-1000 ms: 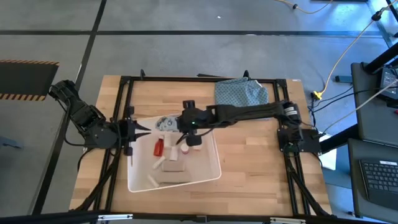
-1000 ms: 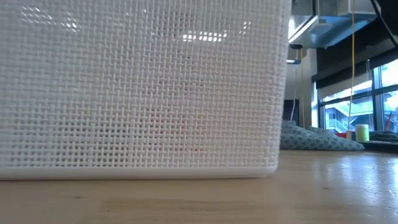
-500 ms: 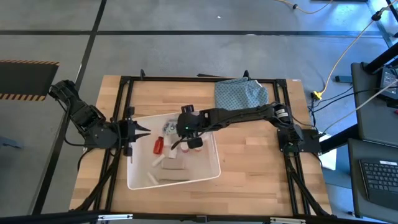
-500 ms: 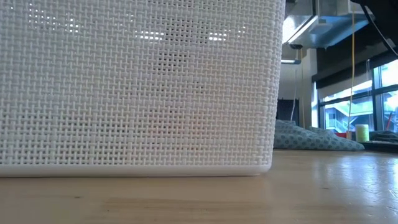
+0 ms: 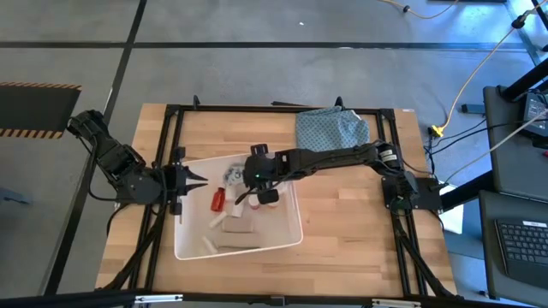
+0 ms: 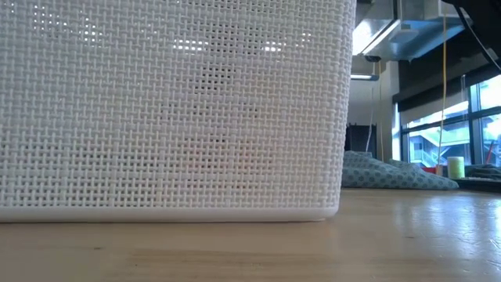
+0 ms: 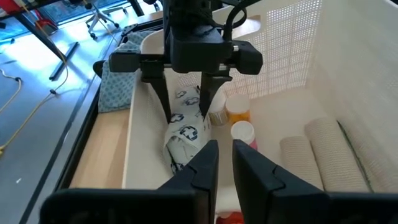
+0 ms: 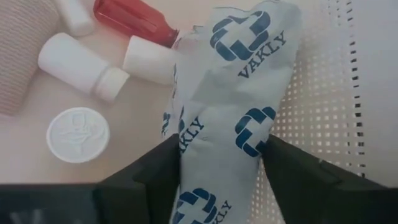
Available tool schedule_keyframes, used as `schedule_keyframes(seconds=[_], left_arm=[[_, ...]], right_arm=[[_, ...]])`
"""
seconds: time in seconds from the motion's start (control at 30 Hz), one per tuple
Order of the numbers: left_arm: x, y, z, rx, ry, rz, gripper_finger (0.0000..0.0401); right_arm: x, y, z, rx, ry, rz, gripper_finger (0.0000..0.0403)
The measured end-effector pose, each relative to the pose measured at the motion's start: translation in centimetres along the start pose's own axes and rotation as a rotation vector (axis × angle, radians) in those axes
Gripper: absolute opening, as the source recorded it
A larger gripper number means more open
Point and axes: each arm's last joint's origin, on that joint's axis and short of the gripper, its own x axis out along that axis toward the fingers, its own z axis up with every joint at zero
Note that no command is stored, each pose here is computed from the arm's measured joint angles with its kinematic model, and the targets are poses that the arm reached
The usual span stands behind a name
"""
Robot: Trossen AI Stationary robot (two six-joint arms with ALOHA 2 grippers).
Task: Pick & place medical supplies in basket/bin
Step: Put the mailer bag into the white bin, then return to Home Position
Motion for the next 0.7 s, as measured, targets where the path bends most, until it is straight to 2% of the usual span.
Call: schedule_keyframes(seconds=[0.17, 0.27, 0.5, 0.7], left_arm=[[0.0, 0.0, 0.0, 0.0, 0.001, -0.002, 0.0038], [0.0, 0.0, 0.0, 0.0, 0.001, -0.002, 0.0039], [0.0, 0.0, 0.0, 0.0, 0.0, -0.002, 0.0044], [0.0, 0.0, 0.0, 0.0, 0.0, -0.002, 0.0043]], right_arm=[[0.0, 0.1, 0.0, 0.023, 0.0, 0.003, 0.0272], [0.0, 0.1, 0.0, 0.023, -0.001, 0.004, 0.0292], [-0.8, -0.1, 0.5, 0.038, -0.054, -0.002, 0.0302], [-4.7, -0.3, 2.3, 0.061, -0.209, -0.037, 0.0303]])
